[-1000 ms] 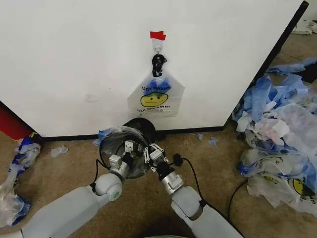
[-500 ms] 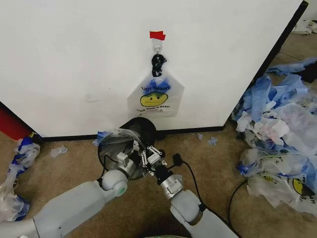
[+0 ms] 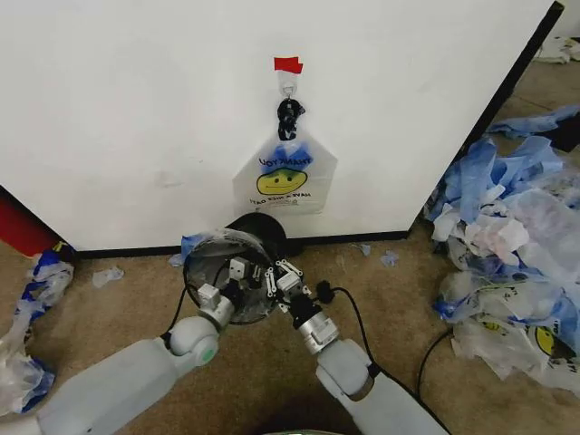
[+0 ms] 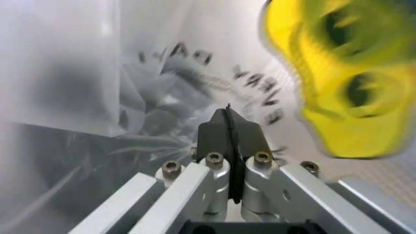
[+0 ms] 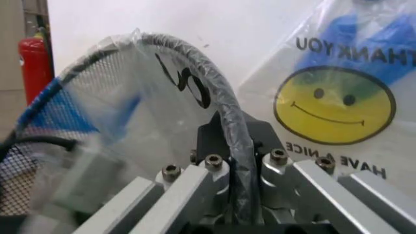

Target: Pick up the garbage bag from the wall and place it over the trash bin.

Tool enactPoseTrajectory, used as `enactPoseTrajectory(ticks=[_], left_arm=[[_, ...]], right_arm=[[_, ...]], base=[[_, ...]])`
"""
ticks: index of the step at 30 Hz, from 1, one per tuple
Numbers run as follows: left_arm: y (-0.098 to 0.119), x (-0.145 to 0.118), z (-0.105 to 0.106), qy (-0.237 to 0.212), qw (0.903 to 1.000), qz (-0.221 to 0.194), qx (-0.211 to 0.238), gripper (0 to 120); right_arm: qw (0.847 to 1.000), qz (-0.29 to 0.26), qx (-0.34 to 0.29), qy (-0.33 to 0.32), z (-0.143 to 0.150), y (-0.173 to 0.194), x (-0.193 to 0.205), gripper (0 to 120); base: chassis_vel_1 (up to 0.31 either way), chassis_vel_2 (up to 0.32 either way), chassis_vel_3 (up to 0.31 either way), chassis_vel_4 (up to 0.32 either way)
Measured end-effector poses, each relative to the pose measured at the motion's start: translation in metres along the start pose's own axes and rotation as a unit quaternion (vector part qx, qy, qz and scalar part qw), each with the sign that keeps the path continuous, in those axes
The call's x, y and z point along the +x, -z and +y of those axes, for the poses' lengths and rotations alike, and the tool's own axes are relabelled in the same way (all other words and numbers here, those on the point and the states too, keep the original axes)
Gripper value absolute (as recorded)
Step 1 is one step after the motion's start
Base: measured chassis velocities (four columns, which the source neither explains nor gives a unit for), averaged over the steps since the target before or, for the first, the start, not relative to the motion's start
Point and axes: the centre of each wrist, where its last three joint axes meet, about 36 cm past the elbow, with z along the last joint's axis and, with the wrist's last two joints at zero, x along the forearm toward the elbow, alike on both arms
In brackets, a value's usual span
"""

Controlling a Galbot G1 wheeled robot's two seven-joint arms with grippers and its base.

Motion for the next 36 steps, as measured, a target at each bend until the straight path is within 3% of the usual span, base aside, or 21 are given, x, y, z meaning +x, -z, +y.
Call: enactPoseTrajectory(ticks=[8,14,17,24,29,36], left_arm=[[0.028,0.031,-0.011,-0.037,0.9985,-0.038,-0.013,0],[0.060,0.038,-0.013,-0.057,0.9941,-0.089,-0.022,0],[0.088,0.048,-0.010,-0.059,0.9876,-0.142,-0.031,0],[0.093,0.064,-0.017,-0.043,0.9889,-0.142,-0.001,0],[0.075,0.070,-0.007,-0.030,0.9912,-0.129,-0.012,0],[0.086,0.062,0.015,0.025,0.9876,-0.149,-0.042,0]], right_arm=[[1.000,0.015,-0.009,-0.011,0.000,-0.008,-0.001,0],[0.999,0.023,-0.008,-0.022,-0.005,-0.012,0.003,0],[0.999,0.028,-0.006,-0.028,-0.009,-0.013,0.010,0],[0.998,0.035,-0.002,-0.045,-0.024,-0.010,0.025,0],[0.998,0.033,-0.003,-0.050,-0.024,-0.006,0.030,0],[0.998,0.026,-0.009,-0.055,-0.024,0.007,0.046,0]], base=[[0.000,0.000,0.000,0.000],[0.000,0.000,0.000,0.000],[0.000,0.000,0.000,0.000],[0.000,0.000,0.000,0.000],[0.000,0.000,0.000,0.000],[0.000,0.000,0.000,0.000]])
